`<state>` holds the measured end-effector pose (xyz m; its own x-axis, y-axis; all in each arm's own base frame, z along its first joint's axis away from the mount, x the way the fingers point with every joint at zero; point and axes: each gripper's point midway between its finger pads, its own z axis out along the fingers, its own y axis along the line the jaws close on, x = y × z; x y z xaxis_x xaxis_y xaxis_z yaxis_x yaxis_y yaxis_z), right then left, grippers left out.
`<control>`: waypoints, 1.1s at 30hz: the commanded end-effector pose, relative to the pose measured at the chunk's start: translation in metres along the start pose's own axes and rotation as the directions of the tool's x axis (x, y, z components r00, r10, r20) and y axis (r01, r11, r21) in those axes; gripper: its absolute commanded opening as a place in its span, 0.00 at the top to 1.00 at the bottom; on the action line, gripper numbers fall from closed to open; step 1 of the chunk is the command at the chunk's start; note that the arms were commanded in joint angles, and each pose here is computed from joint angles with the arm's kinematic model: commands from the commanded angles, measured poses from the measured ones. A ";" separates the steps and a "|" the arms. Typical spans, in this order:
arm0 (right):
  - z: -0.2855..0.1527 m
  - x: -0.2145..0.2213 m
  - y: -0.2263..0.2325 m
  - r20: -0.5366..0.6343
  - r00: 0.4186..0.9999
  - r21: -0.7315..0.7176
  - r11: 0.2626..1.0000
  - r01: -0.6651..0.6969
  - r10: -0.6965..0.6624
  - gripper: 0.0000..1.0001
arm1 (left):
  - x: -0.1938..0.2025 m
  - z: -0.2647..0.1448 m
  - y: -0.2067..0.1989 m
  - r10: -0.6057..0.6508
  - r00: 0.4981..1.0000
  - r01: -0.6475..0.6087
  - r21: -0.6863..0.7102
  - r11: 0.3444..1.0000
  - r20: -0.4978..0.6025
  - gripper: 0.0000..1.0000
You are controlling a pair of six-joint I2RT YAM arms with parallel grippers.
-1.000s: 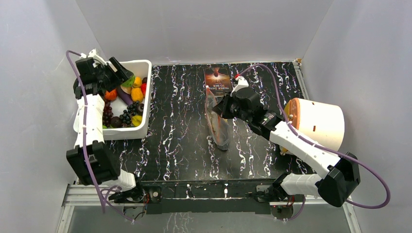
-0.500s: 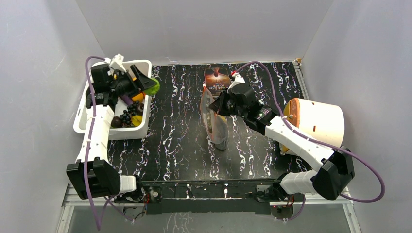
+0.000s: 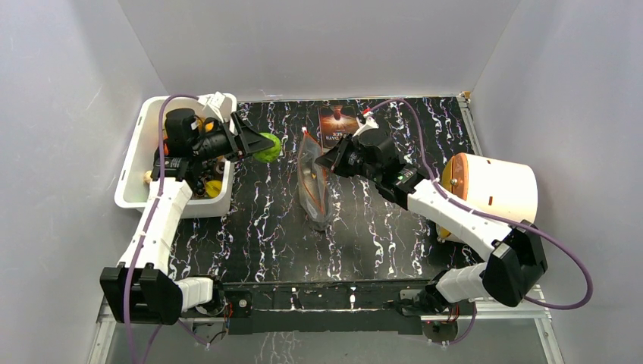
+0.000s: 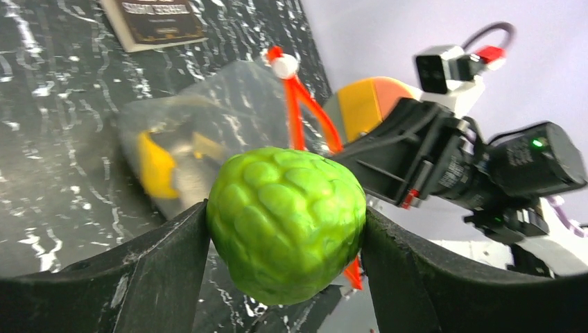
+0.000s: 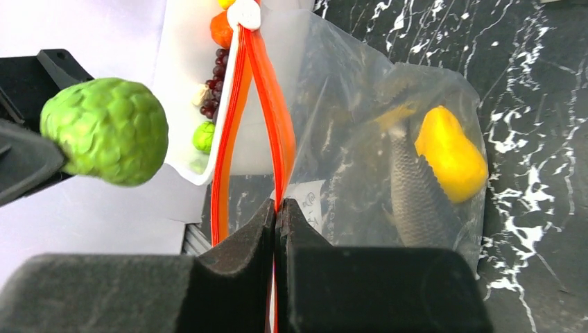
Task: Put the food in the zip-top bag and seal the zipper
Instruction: Place the fake fruit in the zipper food storage bag.
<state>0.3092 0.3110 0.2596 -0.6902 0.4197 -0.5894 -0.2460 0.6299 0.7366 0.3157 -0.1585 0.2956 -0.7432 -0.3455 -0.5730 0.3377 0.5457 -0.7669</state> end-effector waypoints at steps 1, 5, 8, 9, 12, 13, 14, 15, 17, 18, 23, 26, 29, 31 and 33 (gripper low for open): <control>0.005 -0.018 0.029 0.060 0.995 -0.121 0.990 -0.068 0.075 1.00 | 0.003 -0.008 -0.051 0.032 0.999 -0.031 0.164 0.986 -0.007 0.43; 0.010 -0.015 0.026 0.051 0.993 -0.122 0.988 -0.095 0.102 1.00 | 0.011 -0.001 -0.071 0.000 1.000 0.005 0.257 0.967 -0.021 0.43; 0.011 -0.014 0.026 0.045 0.993 -0.123 0.987 -0.107 0.113 1.00 | 0.022 0.011 -0.076 -0.017 0.998 0.032 0.281 0.959 -0.058 0.43; 0.011 -0.013 0.027 0.041 0.992 -0.126 0.986 -0.110 0.116 1.00 | 0.027 0.015 -0.078 -0.014 0.997 0.035 0.285 0.958 -0.074 0.43; 0.010 -0.010 0.026 0.033 0.991 -0.130 0.984 -0.122 0.128 1.00 | 0.037 0.025 -0.087 -0.017 0.994 0.049 0.307 0.951 -0.106 0.44; 0.010 -0.010 0.027 0.032 0.991 -0.133 0.983 -0.126 0.131 1.00 | 0.040 0.027 -0.090 -0.018 0.994 0.052 0.313 0.948 -0.111 0.44; 0.009 -0.010 0.027 0.031 0.990 -0.135 0.982 -0.130 0.135 1.00 | 0.041 0.029 -0.092 -0.018 0.993 0.053 0.313 0.948 -0.113 0.44; 0.008 -0.010 0.027 0.031 0.990 -0.136 0.982 -0.132 0.137 1.00 | 0.043 0.031 -0.093 -0.019 0.993 0.054 0.312 0.949 -0.116 0.44; 0.006 -0.009 0.027 0.031 0.990 -0.139 0.981 -0.133 0.138 1.00 | 0.046 0.034 -0.093 -0.017 0.992 0.054 0.311 0.949 -0.122 0.44; 0.005 -0.009 0.028 0.032 0.990 -0.140 0.981 -0.132 0.138 1.00 | 0.047 0.036 -0.093 -0.017 0.992 0.056 0.310 0.949 -0.129 0.44; 0.002 -0.013 0.030 0.037 0.990 -0.140 0.982 -0.127 0.134 1.00 | 0.056 0.043 -0.082 -0.031 0.989 0.073 0.285 0.956 -0.148 0.44; 0.002 -0.014 0.033 0.040 0.991 -0.145 0.981 -0.125 0.132 1.00 | 0.063 0.047 -0.078 -0.047 0.985 0.096 0.300 0.949 -0.167 0.43; 0.001 -0.014 0.035 0.038 0.991 -0.156 0.980 -0.123 0.130 1.00 | 0.070 0.053 -0.072 -0.065 0.980 0.119 0.293 0.949 -0.189 0.43; -0.002 -0.015 0.036 0.043 0.991 -0.161 0.979 -0.122 0.130 1.00 | 0.072 0.056 -0.064 -0.071 0.978 0.122 0.262 0.957 -0.195 0.43; -0.006 -0.017 0.037 0.057 0.990 -0.171 0.979 -0.115 0.126 1.00 | 0.073 0.059 -0.053 -0.068 0.980 0.106 0.198 0.974 -0.188 0.44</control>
<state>0.3107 0.3261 0.2513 -0.7315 0.4824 -0.4818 -0.1852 0.5396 0.8213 0.2761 -0.2598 0.2788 -0.8765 -0.2340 -0.4207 0.3480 0.2961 -0.8895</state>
